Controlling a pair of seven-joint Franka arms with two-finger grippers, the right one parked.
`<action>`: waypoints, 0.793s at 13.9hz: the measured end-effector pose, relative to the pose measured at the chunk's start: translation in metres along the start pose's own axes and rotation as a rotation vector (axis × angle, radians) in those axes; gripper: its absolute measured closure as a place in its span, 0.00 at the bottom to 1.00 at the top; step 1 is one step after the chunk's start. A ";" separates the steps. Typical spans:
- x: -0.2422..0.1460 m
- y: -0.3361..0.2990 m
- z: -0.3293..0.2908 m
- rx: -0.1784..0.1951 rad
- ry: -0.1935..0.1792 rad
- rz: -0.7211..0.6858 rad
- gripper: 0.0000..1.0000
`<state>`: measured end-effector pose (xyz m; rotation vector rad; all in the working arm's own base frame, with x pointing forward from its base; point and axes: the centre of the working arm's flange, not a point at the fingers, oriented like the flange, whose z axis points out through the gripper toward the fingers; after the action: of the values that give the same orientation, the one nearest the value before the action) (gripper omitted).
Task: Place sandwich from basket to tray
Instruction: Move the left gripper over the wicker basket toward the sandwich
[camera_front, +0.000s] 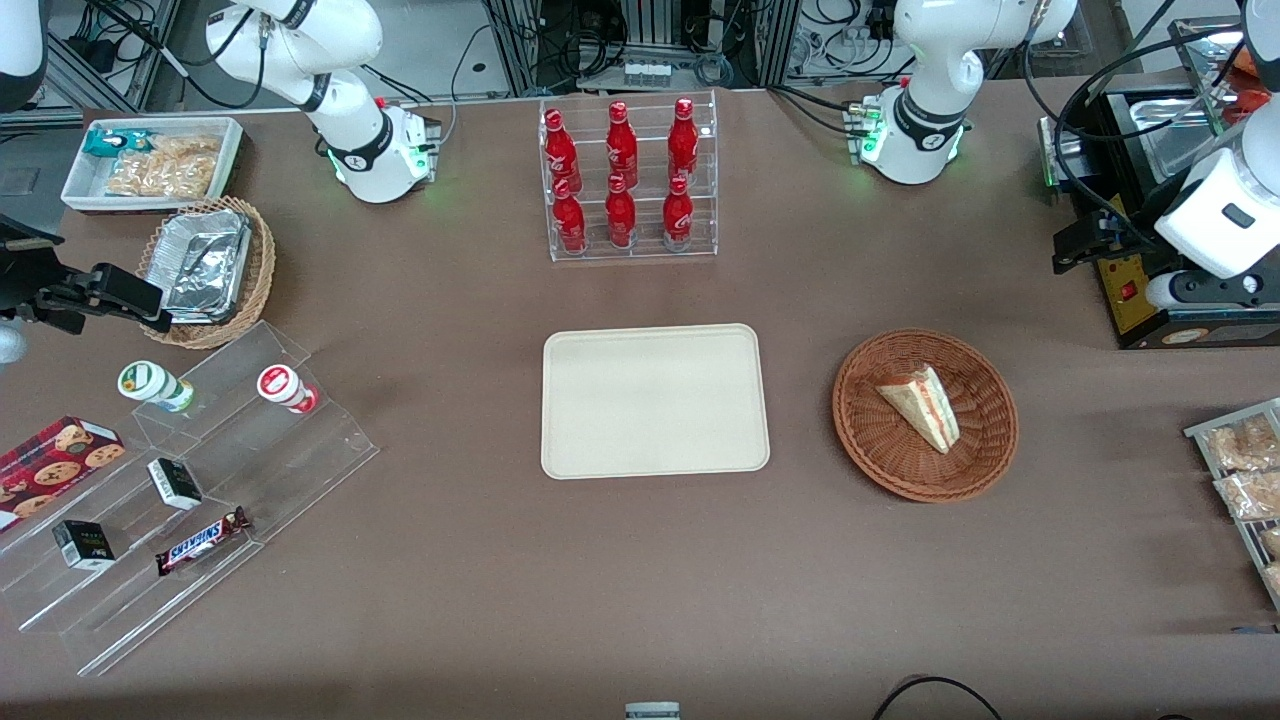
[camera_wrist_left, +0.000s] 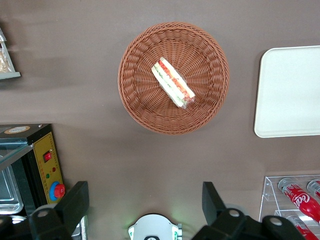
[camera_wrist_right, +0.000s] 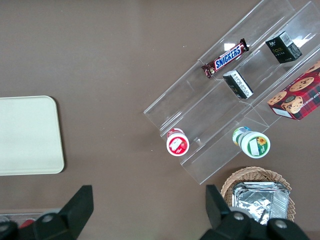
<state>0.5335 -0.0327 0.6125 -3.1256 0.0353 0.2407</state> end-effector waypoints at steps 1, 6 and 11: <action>0.000 0.001 0.000 0.002 0.000 0.001 0.00; 0.008 0.018 0.039 0.012 -0.064 0.034 0.00; 0.036 0.033 0.148 0.012 -0.055 0.059 0.00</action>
<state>0.5458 -0.0649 0.4604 -3.1071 0.1280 0.3260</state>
